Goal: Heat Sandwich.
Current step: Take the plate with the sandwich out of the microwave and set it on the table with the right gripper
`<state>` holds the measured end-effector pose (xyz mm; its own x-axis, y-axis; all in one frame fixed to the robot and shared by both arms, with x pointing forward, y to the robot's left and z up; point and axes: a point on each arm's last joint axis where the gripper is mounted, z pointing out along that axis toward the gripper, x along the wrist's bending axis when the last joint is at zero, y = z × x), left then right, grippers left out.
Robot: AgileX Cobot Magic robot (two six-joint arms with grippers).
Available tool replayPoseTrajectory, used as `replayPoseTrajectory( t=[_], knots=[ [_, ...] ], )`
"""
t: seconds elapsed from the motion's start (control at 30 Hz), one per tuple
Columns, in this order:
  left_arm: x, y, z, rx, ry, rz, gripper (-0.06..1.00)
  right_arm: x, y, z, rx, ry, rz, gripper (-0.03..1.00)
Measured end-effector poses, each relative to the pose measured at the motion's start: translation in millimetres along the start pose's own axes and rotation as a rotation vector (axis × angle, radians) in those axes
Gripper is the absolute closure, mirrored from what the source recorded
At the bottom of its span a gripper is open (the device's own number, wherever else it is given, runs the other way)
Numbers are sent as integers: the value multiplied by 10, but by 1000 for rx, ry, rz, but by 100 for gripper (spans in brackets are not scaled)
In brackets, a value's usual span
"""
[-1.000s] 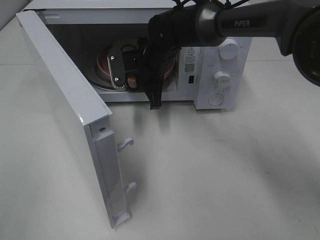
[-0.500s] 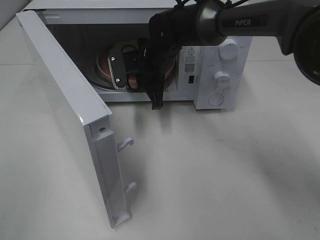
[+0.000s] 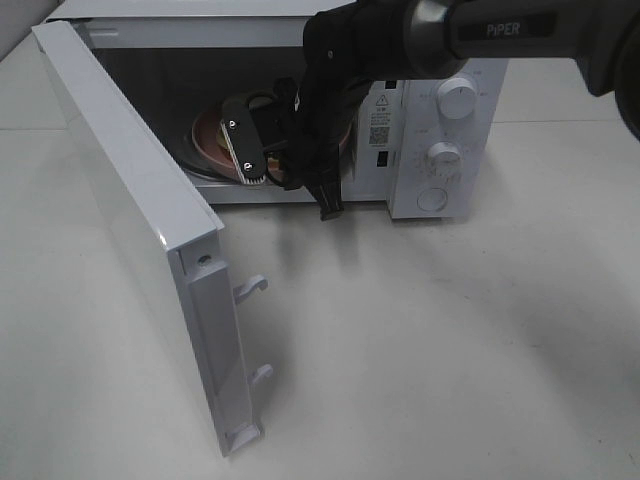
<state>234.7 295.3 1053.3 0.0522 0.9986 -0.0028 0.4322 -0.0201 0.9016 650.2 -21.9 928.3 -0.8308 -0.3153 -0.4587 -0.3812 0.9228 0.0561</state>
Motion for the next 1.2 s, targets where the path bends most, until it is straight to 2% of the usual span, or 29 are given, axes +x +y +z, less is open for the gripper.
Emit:
replayPoseTrajectory(
  t=[0.3, 0.83, 1.2],
  knots=[
    [0, 0, 0, 0, 0, 0, -5, 185, -5, -178, -39, 45, -85, 91],
    [0, 0, 0, 0, 0, 0, -5, 383, -12, -650, -105, 35, -207, 91],
    [0, 0, 0, 0, 0, 0, -5, 632, -74, -907, -109, 50, -256, 91]
  ],
)
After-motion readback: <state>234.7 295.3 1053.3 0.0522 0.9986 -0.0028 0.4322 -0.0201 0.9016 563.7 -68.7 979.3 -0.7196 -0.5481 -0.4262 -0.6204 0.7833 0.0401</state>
